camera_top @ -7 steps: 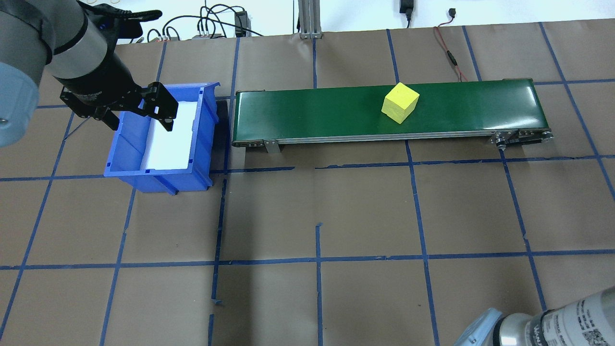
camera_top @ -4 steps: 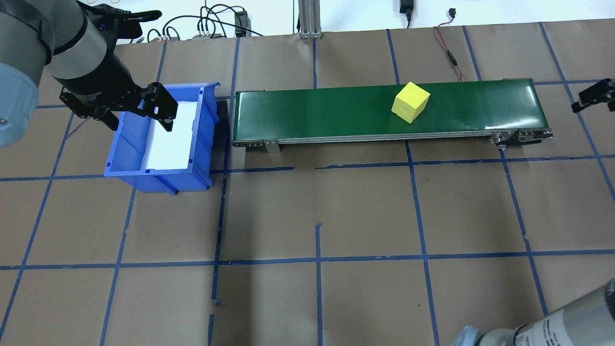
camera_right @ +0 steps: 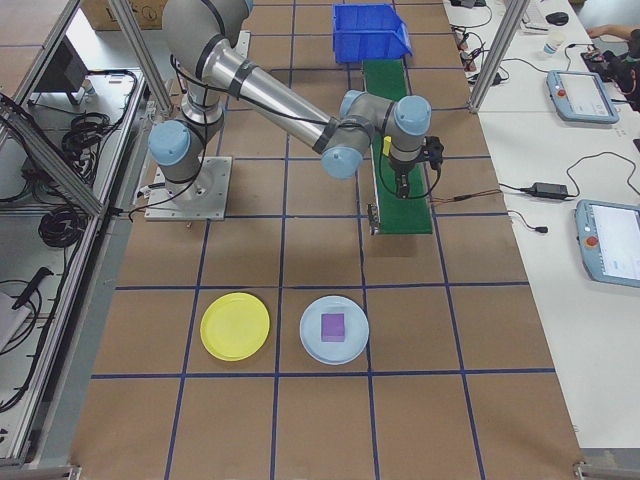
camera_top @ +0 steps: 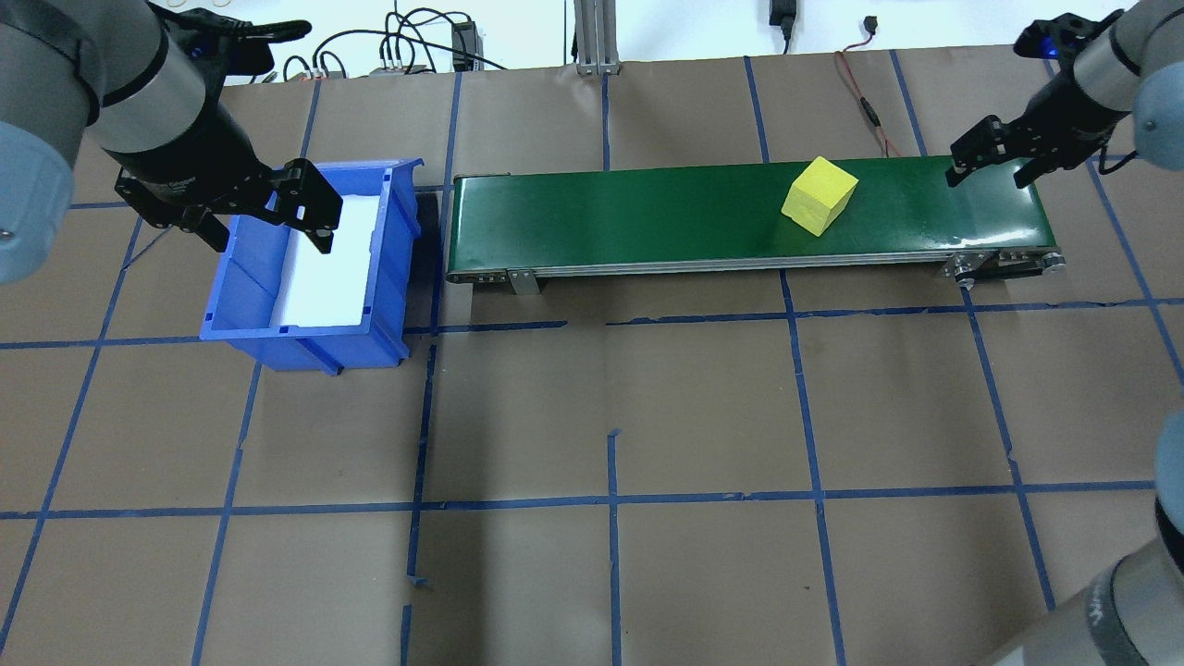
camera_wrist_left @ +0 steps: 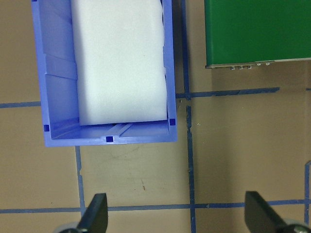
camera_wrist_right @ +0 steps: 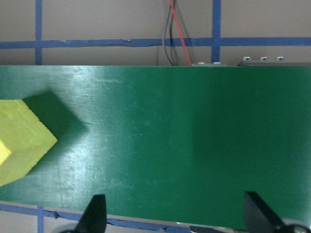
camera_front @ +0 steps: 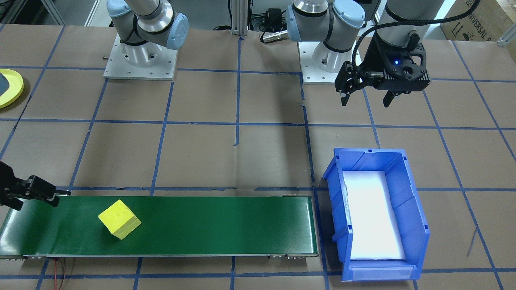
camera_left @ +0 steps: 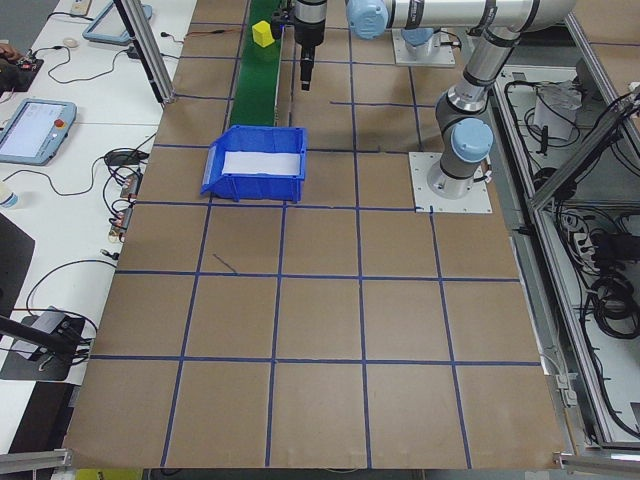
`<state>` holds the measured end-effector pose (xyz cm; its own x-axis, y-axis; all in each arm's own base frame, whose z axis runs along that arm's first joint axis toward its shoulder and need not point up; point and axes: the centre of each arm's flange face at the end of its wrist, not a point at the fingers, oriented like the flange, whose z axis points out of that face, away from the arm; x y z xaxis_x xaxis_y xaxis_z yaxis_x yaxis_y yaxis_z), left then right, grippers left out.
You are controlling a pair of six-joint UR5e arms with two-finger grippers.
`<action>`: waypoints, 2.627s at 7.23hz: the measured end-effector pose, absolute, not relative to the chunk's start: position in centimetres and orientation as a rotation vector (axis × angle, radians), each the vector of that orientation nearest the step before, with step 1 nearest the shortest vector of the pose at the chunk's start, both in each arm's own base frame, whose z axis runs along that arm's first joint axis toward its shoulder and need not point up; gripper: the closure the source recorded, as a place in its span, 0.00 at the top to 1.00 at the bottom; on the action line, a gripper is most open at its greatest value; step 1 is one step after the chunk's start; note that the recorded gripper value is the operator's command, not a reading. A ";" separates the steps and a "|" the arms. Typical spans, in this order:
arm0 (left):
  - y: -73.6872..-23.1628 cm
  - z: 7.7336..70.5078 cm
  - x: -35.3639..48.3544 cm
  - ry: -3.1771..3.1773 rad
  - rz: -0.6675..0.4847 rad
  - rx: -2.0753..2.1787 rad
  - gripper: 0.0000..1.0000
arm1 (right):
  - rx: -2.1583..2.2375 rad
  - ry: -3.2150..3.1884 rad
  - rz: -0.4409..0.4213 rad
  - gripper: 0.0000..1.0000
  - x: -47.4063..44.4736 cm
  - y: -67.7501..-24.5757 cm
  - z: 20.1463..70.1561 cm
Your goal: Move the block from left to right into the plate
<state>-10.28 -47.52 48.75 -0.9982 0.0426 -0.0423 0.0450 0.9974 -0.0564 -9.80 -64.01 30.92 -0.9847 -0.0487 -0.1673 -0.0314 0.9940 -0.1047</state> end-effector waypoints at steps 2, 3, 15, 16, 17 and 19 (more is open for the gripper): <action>-47.5 48.7 -10.2 3.099 -0.087 0.068 1.00 | -0.030 2.960 -0.148 1.00 -6.3 -64.8 30.9; -47.5 48.7 -10.2 3.099 -0.087 0.068 1.00 | -0.045 2.959 -0.148 1.00 -5.2 -65.3 30.7; -47.5 48.6 -10.1 3.099 -0.084 0.066 1.00 | -0.077 2.943 -0.075 1.00 -3.5 -66.2 26.7; -47.5 48.6 -10.1 3.099 -0.084 0.066 1.00 | -0.076 2.943 -0.070 1.00 -3.6 -66.2 26.5; -47.5 48.6 -10.1 3.099 -0.084 0.066 1.00 | -0.075 2.943 -0.065 1.00 -3.5 -66.1 26.3; -47.5 48.6 -10.1 3.099 -0.084 0.066 1.00 | -0.073 2.940 -0.051 0.67 -3.5 -65.8 25.8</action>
